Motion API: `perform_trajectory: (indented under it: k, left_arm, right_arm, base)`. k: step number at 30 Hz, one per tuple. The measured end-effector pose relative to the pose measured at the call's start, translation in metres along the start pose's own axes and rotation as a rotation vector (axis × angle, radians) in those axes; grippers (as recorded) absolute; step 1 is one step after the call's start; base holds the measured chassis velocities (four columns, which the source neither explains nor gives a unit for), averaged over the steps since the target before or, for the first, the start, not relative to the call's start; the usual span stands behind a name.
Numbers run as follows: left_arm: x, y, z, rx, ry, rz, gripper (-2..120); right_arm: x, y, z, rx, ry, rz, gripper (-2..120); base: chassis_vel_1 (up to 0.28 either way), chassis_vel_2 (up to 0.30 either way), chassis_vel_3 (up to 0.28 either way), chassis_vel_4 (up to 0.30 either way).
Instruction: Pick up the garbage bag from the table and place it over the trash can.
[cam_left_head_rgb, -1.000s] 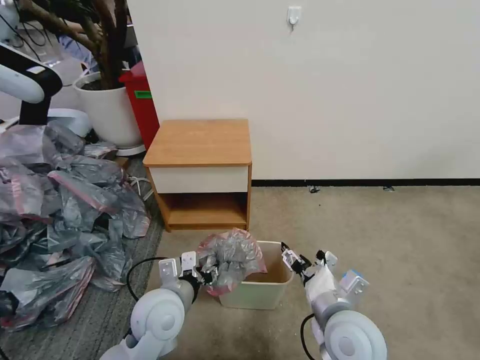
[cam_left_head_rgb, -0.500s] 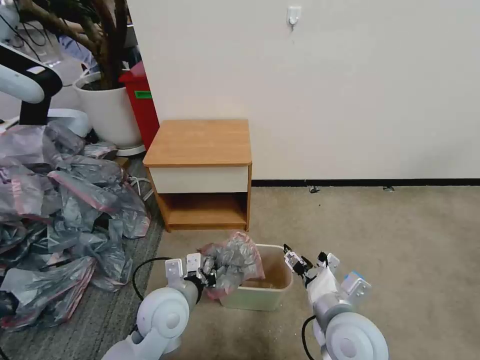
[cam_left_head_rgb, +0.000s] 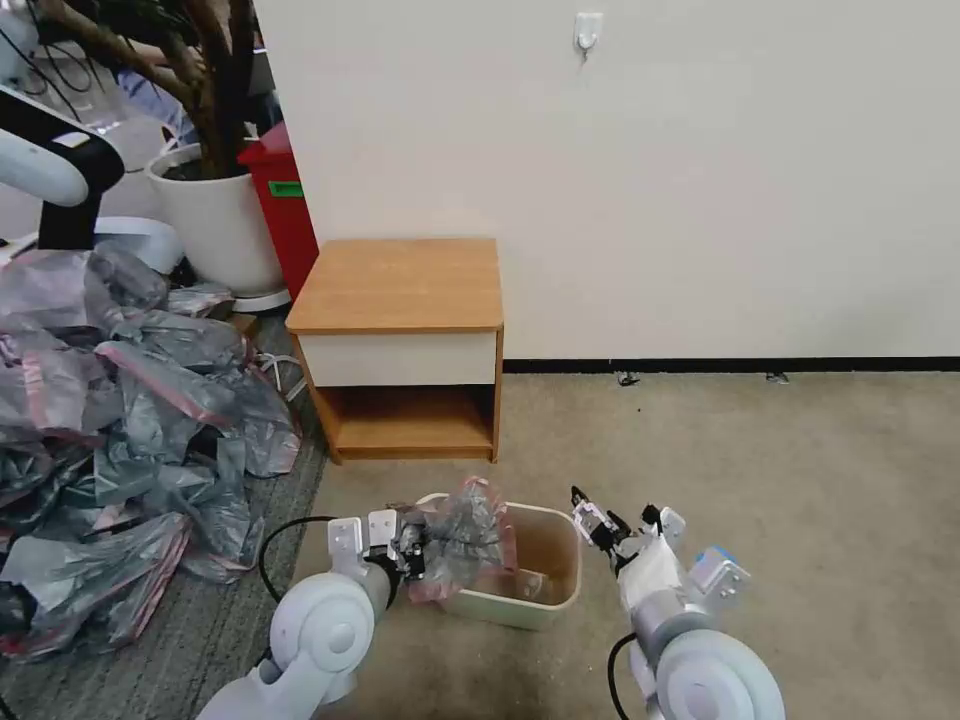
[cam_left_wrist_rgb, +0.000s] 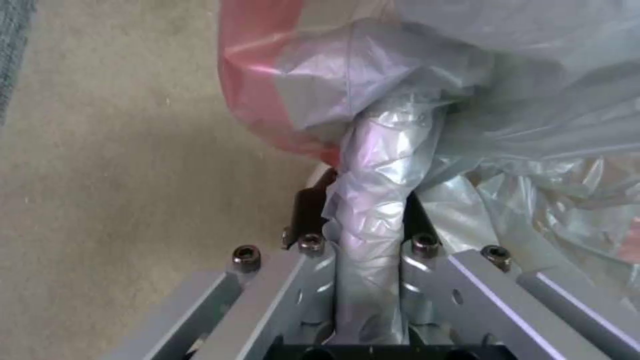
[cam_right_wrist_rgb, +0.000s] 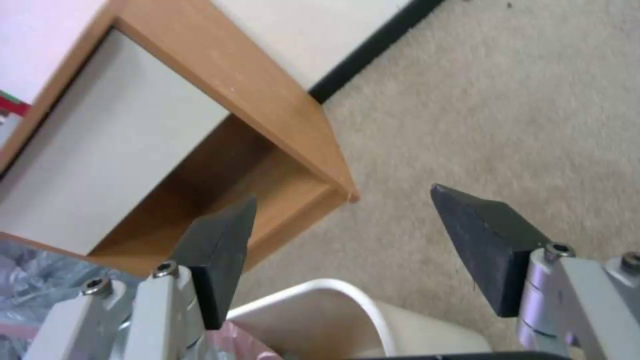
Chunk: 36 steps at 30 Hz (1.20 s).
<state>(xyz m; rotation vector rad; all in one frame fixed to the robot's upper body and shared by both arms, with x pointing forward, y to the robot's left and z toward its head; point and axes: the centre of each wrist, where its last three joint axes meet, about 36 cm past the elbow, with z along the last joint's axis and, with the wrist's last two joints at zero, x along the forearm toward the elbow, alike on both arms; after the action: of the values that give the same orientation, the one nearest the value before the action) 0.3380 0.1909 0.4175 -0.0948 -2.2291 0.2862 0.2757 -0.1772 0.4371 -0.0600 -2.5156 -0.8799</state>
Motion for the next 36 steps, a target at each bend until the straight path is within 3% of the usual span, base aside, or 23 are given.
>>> perform_trajectory:
  k: [7,10,11,14,21,36]
  left_arm:
    - [0.004,0.012,-0.007,0.01,-0.081,0.03,7]
    - [0.005,0.015,-0.004,-0.01,-0.108,0.045,7]
    - [0.005,0.015,-0.004,-0.01,-0.108,0.045,7]
    - [0.01,0.016,-0.001,-0.017,-0.12,0.055,7]
    - [0.027,0.028,0.008,-0.052,-0.152,0.055,7]
    - [0.041,0.034,0.014,-0.077,-0.181,0.051,7]
  right_arm:
    - [0.026,0.014,-0.011,0.057,0.027,-0.13,92]
    - [0.044,0.027,-0.011,0.099,0.136,-0.281,100]
    - [0.044,0.027,-0.011,0.099,0.136,-0.281,100]
    - [0.042,0.037,-0.013,0.135,0.293,-0.4,103]
    - [-0.007,0.033,-0.003,0.249,0.344,-0.388,100]
    - [-0.053,0.044,0.017,0.292,0.372,-0.357,100]
  base:
    - [0.0,0.0,0.0,0.0]
    - [0.0,0.0,0.0,0.0]
    - [0.0,0.0,0.0,0.0]
    - [0.0,0.0,0.0,0.0]
    - [0.0,0.0,0.0,0.0]
    - [0.0,0.0,0.0,0.0]
